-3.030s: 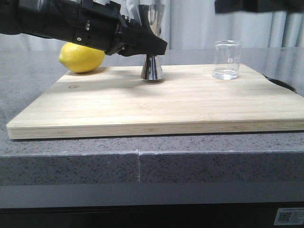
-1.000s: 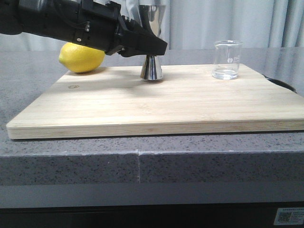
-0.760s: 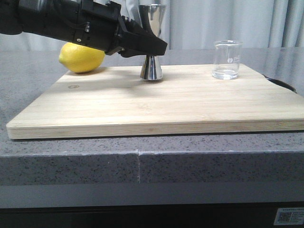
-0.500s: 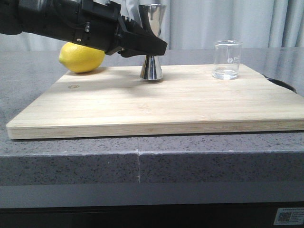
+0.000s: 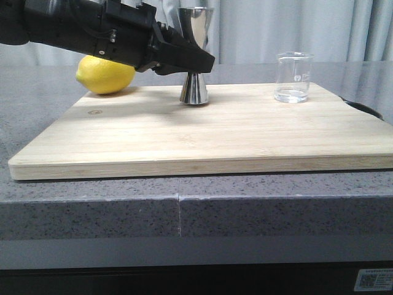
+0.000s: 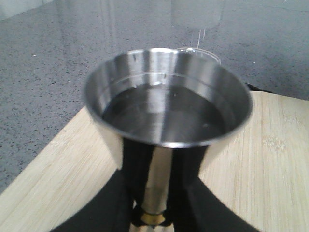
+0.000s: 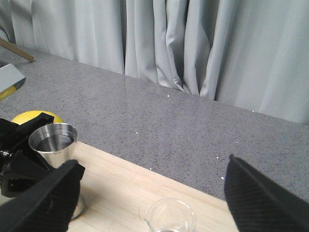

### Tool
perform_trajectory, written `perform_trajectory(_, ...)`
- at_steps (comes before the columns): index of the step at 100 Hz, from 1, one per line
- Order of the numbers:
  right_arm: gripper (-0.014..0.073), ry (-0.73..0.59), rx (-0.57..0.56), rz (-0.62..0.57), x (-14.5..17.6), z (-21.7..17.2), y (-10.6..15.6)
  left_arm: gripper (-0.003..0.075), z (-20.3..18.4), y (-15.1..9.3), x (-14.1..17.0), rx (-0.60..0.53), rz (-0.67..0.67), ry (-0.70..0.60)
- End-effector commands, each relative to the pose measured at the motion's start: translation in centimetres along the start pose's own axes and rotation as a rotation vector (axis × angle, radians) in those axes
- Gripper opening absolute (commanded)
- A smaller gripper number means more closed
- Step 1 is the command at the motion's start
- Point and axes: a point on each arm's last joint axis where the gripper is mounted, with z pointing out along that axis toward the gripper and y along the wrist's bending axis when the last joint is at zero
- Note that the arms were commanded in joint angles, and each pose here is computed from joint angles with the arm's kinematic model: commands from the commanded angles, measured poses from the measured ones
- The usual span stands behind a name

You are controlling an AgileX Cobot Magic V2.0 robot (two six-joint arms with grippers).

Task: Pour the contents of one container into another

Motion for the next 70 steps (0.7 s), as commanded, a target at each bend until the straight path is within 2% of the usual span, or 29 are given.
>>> perform_trajectory(1, 0.0553, -0.062, -0.006, -0.002, -1.5, -0.7, 0.1, -0.0019, -0.7, -0.5, -3.1, 0.006, 0.013, -0.116)
perform_trajectory(36, 0.0553, -0.062, -0.006, -0.002, -1.5, -0.7, 0.1, -0.0019, -0.6, -0.5, -3.0, 0.007, 0.011, -0.117)
perform_trajectory(70, 0.0553, -0.062, -0.006, -0.002, -1.5, -0.7, 0.1, -0.0019, 0.1, -0.4, -2.1, 0.063, -0.036, -0.174)
